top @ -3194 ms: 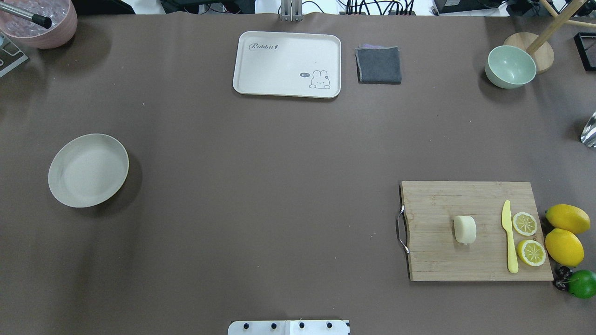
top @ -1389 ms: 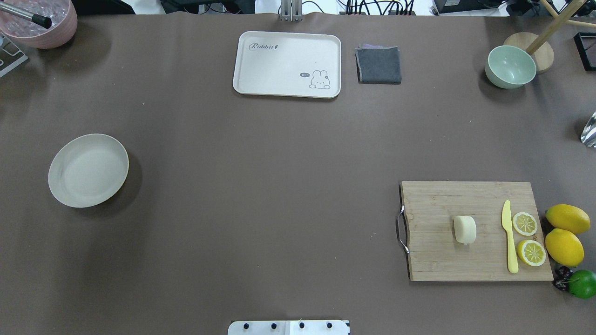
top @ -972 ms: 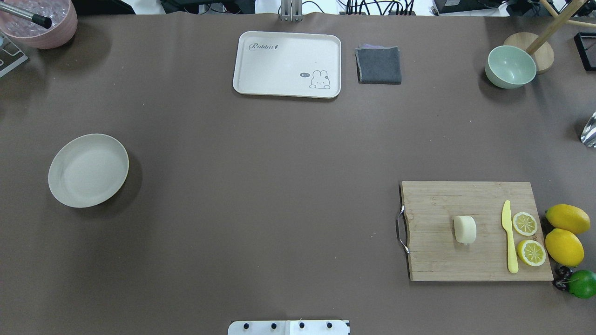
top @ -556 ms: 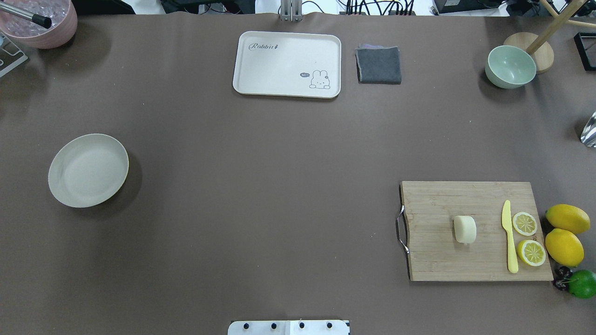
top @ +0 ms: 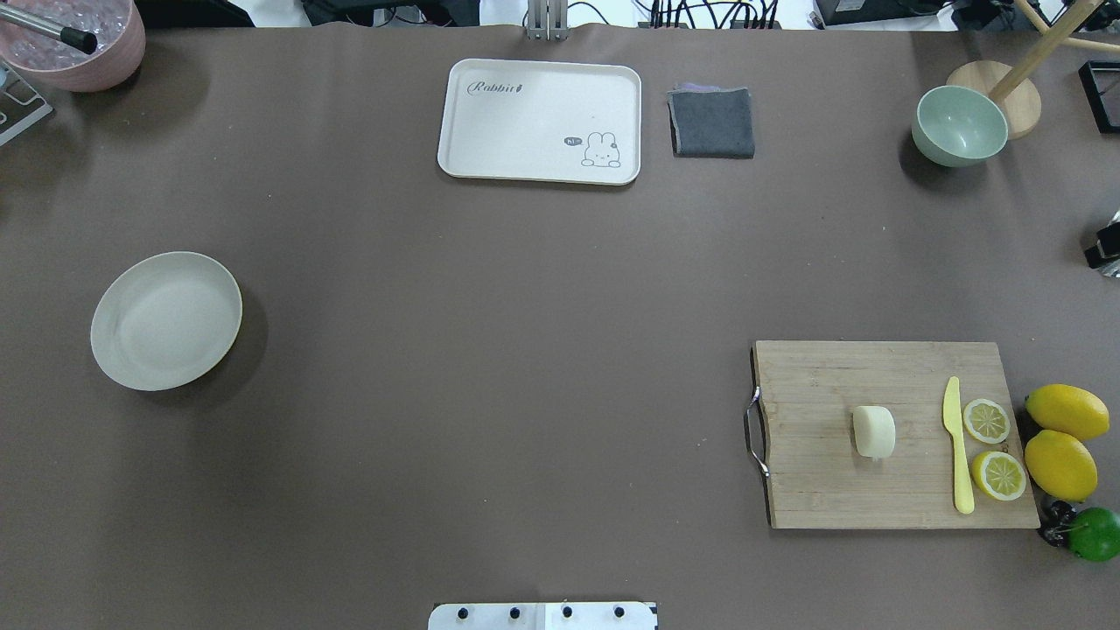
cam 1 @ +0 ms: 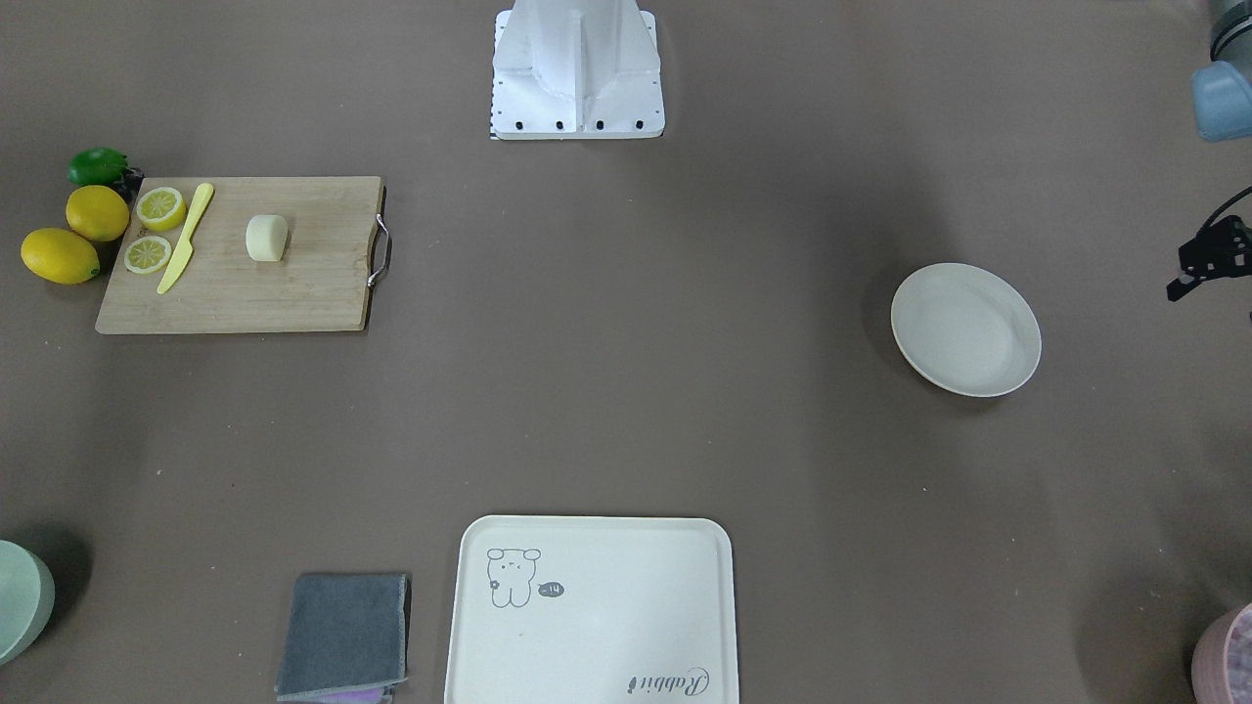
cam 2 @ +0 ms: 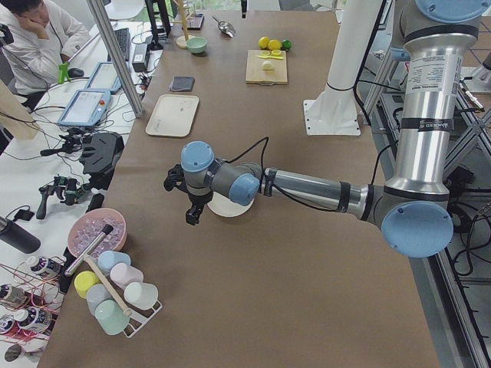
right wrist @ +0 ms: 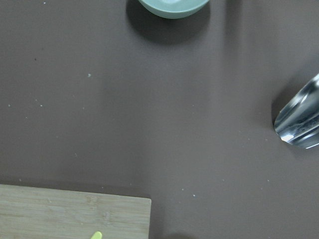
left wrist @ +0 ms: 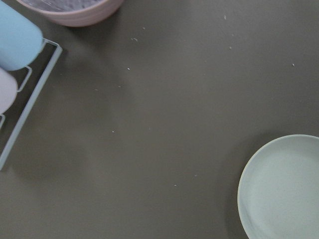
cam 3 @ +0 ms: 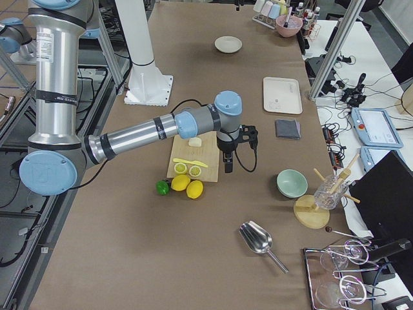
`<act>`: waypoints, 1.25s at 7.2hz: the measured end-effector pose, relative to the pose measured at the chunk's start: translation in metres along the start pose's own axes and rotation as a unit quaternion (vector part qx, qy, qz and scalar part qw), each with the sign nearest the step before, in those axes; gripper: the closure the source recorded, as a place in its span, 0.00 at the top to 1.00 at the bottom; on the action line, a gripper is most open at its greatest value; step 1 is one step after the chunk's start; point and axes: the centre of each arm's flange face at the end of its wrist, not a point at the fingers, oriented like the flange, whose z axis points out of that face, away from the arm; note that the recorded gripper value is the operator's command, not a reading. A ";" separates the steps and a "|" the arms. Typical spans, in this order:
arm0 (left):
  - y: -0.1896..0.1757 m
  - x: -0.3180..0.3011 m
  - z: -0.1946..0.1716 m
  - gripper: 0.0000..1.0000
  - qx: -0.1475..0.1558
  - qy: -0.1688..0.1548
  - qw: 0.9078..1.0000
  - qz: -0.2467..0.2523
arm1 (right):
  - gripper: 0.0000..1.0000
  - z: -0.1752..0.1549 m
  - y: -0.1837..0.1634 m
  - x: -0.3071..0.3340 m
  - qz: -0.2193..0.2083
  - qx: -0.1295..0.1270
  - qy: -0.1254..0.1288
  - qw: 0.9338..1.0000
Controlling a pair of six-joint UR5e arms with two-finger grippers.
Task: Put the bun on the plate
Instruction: 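Reach the left gripper to the rim of the white plate and grip it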
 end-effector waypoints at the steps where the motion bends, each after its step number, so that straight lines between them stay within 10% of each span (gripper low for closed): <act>1: 0.001 0.005 0.026 0.98 -0.003 0.009 1.000 -0.010 | 1.00 0.014 0.003 -0.024 0.010 0.009 -0.006 1.000; 5: 0.031 0.041 0.136 0.95 -0.003 0.066 0.996 -0.063 | 1.00 0.028 0.011 -0.065 0.009 0.023 -0.037 0.999; 6: 0.040 0.046 0.150 0.79 -0.003 0.077 0.995 -0.069 | 1.00 0.027 0.011 -0.066 0.008 0.024 -0.039 0.999; 8: 0.052 0.044 0.160 0.05 -0.002 0.085 0.994 -0.073 | 1.00 0.027 0.011 -0.067 0.007 0.025 -0.039 0.999; 9: 0.054 0.043 0.162 0.00 -0.002 0.087 0.993 -0.074 | 1.00 0.027 0.011 -0.066 0.007 0.026 -0.039 0.999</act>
